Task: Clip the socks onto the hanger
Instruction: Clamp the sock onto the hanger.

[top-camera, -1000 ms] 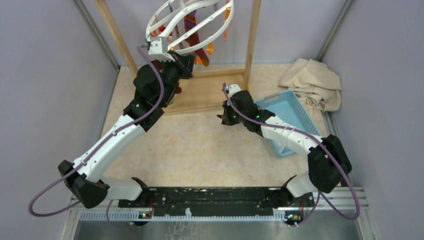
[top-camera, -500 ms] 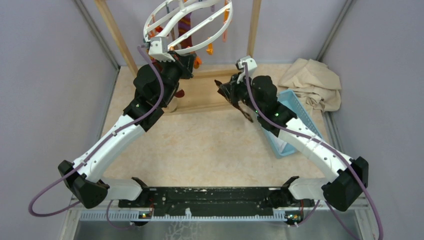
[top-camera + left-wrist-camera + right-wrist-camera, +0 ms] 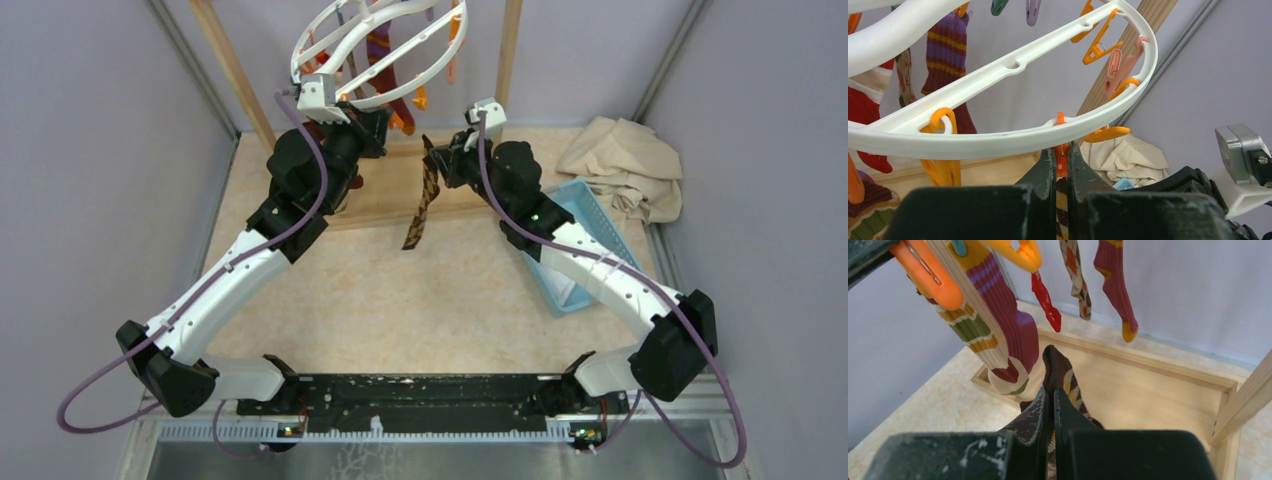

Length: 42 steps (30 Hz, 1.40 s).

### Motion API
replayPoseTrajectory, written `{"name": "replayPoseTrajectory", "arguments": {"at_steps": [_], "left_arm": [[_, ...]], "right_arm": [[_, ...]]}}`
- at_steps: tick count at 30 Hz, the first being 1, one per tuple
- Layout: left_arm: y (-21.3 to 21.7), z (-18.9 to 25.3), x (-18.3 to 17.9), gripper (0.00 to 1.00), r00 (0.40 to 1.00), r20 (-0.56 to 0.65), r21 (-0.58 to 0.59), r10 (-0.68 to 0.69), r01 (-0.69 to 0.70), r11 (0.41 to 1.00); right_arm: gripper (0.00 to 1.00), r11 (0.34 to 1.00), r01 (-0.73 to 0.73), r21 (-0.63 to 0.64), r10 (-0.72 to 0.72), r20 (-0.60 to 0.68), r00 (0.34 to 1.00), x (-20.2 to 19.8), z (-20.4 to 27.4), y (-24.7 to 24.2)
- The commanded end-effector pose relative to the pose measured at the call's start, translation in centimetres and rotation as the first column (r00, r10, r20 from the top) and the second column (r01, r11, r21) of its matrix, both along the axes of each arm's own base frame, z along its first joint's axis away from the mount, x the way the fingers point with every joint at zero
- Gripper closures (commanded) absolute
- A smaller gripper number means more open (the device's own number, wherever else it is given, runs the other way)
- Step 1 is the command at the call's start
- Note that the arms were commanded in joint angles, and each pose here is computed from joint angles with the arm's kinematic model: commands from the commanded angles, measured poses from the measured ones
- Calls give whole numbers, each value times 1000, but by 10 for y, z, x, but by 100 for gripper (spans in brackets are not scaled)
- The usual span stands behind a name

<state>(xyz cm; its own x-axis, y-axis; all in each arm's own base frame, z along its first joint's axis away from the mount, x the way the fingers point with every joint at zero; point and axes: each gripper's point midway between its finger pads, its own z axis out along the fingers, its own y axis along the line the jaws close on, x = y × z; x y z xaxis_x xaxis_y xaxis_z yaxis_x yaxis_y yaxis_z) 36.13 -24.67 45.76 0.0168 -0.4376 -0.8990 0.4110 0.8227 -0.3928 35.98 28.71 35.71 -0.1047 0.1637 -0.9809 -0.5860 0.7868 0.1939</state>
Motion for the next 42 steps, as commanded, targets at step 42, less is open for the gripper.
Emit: {"name": "replayPoseTrajectory", "arguments": {"at_steps": [42], "left_arm": [[-4, -10, 5, 100, 999, -43, -6, 4, -5, 1000]], "right_arm": [[100, 992, -109, 67, 96, 165, 982, -8, 86, 64]]}}
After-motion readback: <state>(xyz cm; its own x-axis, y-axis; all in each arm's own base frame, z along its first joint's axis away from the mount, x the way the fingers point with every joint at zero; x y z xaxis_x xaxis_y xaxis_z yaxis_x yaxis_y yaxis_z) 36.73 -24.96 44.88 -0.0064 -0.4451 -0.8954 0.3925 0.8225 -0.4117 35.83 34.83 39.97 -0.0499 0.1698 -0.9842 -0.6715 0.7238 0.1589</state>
